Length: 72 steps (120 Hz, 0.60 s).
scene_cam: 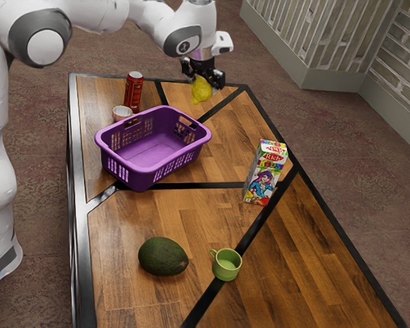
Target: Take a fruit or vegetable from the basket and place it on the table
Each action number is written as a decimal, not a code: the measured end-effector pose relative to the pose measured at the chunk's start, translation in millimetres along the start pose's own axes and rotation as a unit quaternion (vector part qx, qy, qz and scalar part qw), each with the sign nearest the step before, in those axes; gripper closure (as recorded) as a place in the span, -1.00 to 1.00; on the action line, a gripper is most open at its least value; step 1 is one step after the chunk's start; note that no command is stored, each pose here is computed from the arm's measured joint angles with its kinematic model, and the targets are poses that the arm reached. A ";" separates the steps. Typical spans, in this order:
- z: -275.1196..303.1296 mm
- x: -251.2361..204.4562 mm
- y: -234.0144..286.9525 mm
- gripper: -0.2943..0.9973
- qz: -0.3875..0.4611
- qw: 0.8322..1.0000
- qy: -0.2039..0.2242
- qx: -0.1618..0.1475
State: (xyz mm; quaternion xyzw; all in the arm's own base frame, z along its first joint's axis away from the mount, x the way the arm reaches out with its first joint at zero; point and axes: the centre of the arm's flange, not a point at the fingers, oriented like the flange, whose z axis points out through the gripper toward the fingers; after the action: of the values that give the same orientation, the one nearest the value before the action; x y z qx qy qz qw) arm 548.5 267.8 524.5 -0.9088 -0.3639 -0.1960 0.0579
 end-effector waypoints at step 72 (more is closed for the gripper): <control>59.4 16.0 12.5 -0.45 -0.007 0.996 0.085 -0.031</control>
State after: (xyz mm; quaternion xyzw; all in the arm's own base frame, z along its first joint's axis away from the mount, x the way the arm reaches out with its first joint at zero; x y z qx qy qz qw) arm 586.3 283.6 476.9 -0.8875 -0.3580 -0.2838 0.0593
